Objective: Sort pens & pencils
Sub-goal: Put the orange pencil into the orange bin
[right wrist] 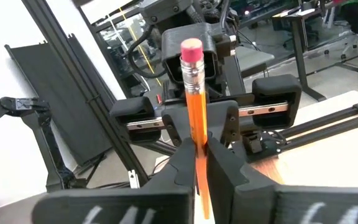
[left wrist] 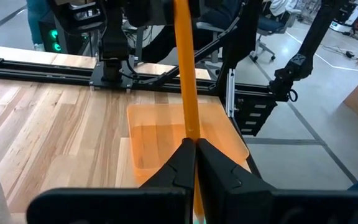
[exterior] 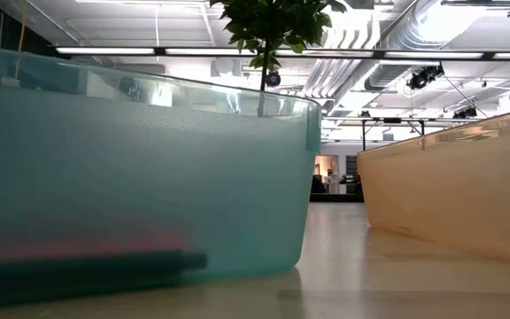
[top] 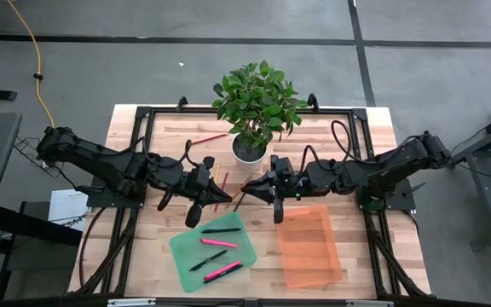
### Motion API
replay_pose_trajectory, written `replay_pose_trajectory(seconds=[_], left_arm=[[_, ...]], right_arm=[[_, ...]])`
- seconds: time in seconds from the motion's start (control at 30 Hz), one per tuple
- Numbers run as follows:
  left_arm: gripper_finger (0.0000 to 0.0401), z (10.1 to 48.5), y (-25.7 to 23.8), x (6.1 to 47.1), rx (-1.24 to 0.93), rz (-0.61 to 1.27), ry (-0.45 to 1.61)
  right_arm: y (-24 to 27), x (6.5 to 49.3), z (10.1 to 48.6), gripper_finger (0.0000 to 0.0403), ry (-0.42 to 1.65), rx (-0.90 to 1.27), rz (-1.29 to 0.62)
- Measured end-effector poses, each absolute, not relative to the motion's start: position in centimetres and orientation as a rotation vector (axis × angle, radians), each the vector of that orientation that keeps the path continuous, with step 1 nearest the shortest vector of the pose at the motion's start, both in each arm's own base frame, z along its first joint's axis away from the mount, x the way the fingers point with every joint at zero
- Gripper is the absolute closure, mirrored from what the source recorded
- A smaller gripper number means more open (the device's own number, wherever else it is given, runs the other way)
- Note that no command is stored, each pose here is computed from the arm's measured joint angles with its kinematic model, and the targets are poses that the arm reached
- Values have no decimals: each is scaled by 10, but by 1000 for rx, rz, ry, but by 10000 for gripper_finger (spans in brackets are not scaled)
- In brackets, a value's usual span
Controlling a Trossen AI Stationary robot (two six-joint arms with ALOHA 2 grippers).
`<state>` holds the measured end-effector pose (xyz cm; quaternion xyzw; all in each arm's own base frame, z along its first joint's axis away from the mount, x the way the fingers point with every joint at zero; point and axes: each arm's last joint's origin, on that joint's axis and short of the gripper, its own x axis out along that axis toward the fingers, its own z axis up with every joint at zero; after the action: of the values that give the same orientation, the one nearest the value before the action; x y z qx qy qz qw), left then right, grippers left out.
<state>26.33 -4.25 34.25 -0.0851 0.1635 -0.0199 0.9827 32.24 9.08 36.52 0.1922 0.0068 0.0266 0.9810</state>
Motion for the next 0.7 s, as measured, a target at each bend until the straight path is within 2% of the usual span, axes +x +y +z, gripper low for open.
replay_pose_trajectory(seconds=[0.4, 0.7], left_arm=[[400, 342, -42, 263, -168, -42, 335], [401, 343, -40, 251, -153, -32, 380]], right_arm=[[91, 322, 367, 402, 2, 390, 63], [97, 320, 353, 402, 138, 412, 42]])
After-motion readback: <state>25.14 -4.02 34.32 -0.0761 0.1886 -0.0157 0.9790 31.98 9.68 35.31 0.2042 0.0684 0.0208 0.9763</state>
